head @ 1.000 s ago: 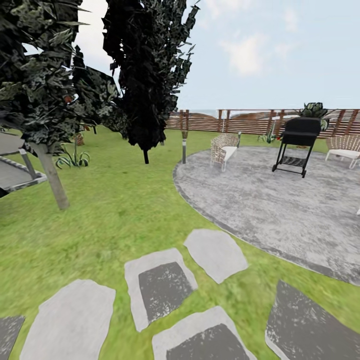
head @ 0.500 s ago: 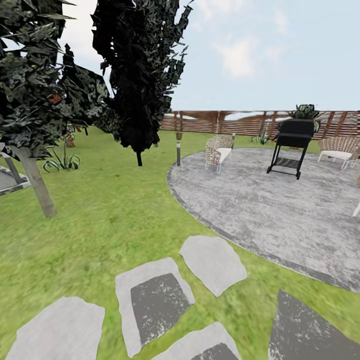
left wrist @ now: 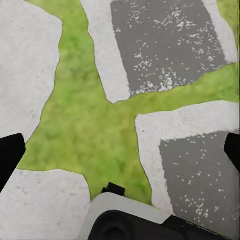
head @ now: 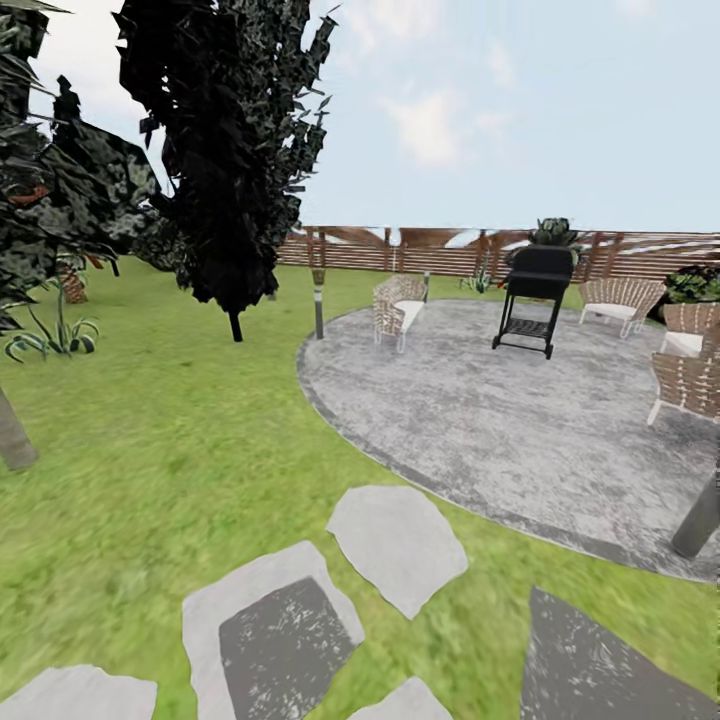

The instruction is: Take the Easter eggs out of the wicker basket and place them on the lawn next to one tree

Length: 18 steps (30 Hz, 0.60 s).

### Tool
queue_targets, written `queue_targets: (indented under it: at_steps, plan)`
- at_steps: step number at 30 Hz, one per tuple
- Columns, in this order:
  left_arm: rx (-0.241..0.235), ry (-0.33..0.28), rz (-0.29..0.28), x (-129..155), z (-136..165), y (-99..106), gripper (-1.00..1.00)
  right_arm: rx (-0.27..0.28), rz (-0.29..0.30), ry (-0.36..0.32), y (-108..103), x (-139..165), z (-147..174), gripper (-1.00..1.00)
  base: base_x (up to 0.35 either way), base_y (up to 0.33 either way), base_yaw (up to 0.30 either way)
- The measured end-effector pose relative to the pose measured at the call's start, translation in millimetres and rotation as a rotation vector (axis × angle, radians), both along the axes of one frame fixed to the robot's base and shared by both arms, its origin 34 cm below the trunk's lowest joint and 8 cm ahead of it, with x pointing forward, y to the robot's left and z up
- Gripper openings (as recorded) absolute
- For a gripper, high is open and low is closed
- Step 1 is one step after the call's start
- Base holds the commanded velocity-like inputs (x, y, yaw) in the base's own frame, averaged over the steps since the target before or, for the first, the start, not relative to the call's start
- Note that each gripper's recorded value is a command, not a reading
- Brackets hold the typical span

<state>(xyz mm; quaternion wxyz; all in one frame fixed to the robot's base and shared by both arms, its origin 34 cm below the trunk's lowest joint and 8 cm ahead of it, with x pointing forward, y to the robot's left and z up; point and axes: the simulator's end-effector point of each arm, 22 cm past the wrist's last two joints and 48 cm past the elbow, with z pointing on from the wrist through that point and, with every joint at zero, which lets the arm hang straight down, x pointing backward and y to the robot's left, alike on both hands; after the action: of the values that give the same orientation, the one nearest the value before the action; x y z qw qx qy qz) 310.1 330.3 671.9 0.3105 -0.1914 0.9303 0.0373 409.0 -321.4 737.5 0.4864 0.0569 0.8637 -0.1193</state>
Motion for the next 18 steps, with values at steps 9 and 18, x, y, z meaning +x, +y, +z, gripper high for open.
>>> queue_targets:
  at_steps: [9,18]
  plan:
    - [0.0,-0.004,0.0,1.4,0.8,0.0,1.0,0.0,0.001,-0.003,0.2,0.6,0.9,1.0,0.328,0.0,-0.278]
    - [-0.001,-0.009,0.003,2.7,1.8,0.2,1.0,0.001,0.004,-0.006,2.1,1.6,1.9,1.0,0.328,0.0,-0.278]
